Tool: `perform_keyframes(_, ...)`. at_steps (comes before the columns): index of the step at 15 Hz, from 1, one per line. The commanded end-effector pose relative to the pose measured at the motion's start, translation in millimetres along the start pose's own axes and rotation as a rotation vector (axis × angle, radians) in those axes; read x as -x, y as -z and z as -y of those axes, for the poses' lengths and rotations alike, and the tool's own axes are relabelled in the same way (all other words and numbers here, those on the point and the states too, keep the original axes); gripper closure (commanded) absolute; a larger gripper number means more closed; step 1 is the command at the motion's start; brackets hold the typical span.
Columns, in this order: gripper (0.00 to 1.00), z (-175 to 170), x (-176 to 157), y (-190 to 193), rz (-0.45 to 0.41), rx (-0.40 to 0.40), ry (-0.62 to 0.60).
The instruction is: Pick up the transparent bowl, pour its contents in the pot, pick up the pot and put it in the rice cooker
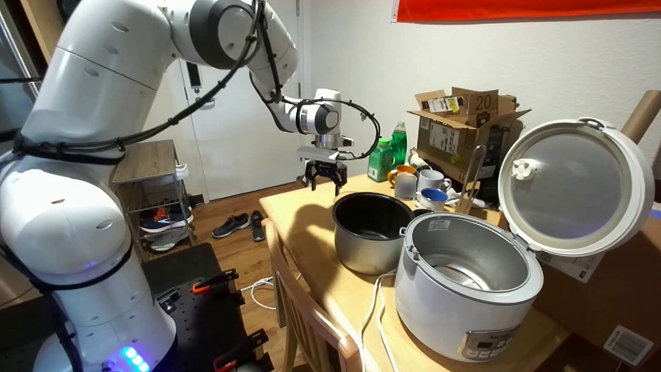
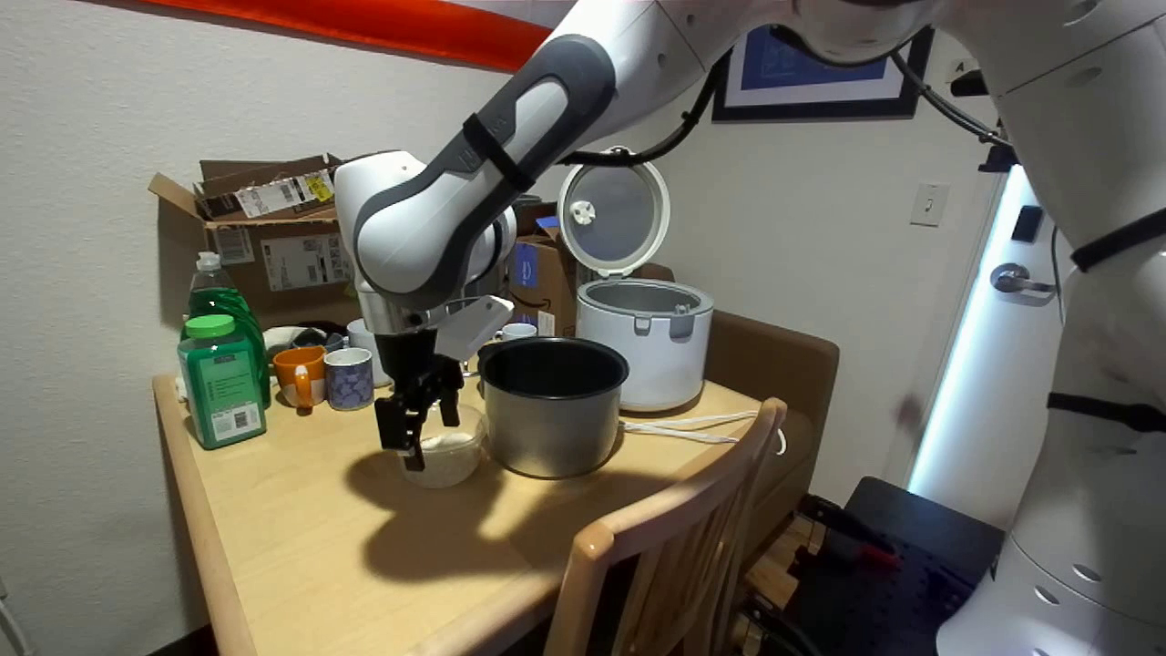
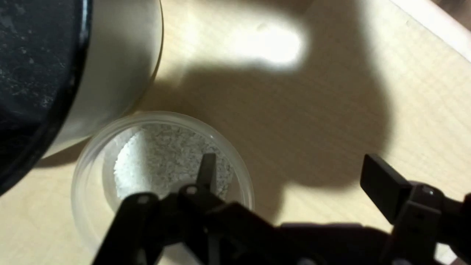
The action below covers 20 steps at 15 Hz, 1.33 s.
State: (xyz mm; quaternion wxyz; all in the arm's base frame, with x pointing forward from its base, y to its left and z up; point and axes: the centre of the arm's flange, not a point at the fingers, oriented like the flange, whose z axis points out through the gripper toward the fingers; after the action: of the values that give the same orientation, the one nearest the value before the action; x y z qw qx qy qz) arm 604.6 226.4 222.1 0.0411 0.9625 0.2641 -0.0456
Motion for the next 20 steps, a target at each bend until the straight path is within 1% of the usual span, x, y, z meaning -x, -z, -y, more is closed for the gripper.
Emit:
perform_keyframes(1,0.0,-4.8,-20.0,-10.2,-0.003,0.032,-0.024)
perform_keyframes(7,0.01,-11.2,-41.4,-33.6,0.005,0.043,-0.011)
perform_keyframes(8,0.17,-11.6,-43.9,-35.9,0.004,0.041,-0.011)
perform_keyframes(9,0.26,-12.0,-46.0,-38.4,0.005,0.041,-0.012)
perform_keyframes(11,0.39,-12.3,-49.7,-42.1,0.004,0.041,-0.012)
perform_keyframes(14,0.64,-12.5,-50.2,-36.6,-0.01,0.045,-0.018)
perform_keyframes(16,0.77,-13.8,-50.3,-32.0,-0.015,0.049,-0.022)
perform_keyframes(17,0.86,-14.4,-50.9,-31.7,-0.012,0.052,-0.024)
perform_keyframes(19,1.0,-18.4,-49.1,-35.8,-0.005,0.048,-0.032)
perform_keyframes(20,1.0,-20.1,-47.2,-40.5,0.005,0.047,-0.036)
